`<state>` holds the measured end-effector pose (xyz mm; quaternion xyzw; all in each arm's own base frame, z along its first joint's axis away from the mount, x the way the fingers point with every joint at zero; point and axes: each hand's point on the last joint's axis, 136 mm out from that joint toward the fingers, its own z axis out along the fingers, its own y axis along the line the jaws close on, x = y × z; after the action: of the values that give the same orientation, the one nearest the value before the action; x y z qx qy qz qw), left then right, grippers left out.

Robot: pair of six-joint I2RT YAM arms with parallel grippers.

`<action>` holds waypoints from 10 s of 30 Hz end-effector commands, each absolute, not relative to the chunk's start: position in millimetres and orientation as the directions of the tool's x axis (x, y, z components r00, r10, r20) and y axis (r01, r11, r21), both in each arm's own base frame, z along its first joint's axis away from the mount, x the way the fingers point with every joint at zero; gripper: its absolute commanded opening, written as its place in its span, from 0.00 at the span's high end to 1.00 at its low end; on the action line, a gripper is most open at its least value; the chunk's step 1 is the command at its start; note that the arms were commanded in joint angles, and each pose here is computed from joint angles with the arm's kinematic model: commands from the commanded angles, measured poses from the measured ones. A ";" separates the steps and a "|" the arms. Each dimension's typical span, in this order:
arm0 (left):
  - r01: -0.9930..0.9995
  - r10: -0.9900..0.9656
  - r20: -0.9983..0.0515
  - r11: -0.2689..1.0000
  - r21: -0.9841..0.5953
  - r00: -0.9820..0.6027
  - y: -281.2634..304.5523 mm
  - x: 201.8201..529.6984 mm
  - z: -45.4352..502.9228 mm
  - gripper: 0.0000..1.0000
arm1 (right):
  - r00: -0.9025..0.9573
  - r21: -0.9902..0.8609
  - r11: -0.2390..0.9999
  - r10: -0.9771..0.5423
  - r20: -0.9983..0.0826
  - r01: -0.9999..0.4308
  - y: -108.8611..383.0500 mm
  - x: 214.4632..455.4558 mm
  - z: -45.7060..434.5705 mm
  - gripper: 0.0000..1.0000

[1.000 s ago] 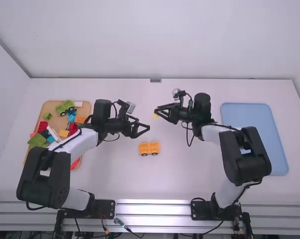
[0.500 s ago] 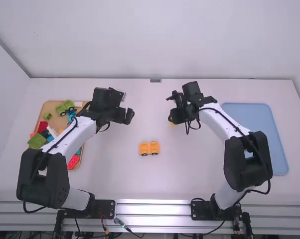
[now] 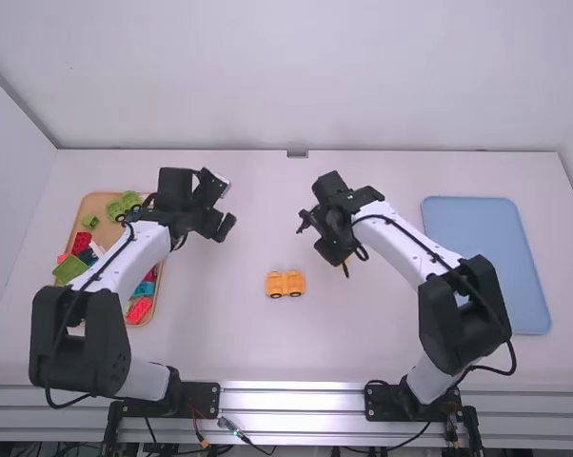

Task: Assemble lego blocks to make yellow taxi

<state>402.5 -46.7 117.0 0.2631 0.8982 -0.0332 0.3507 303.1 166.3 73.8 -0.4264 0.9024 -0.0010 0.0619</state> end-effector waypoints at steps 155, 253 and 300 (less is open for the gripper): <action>0.980 0.420 -0.896 0.182 -0.075 -0.146 -206.5 289.5 -25.0 0.00 | -0.022 -0.025 0.098 -0.451 -0.892 -0.995 206.8 267.6 32.9 0.88; 0.980 0.441 -0.888 0.195 -0.043 -0.127 -200.6 277.1 -37.3 0.44 | 0.042 -0.039 -0.017 -0.563 -0.825 -0.999 257.3 251.9 10.9 1.00; 0.980 0.474 -0.867 0.187 -0.071 -0.153 -198.7 277.2 -43.9 0.45 | -0.004 -0.014 0.026 -0.594 -0.804 -1.000 251.6 255.1 4.9 1.00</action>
<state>280.0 -208.3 -20.4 0.5404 0.6421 -0.3683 0.4001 253.4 251.8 6.5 -0.6267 0.6348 0.3084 0.3305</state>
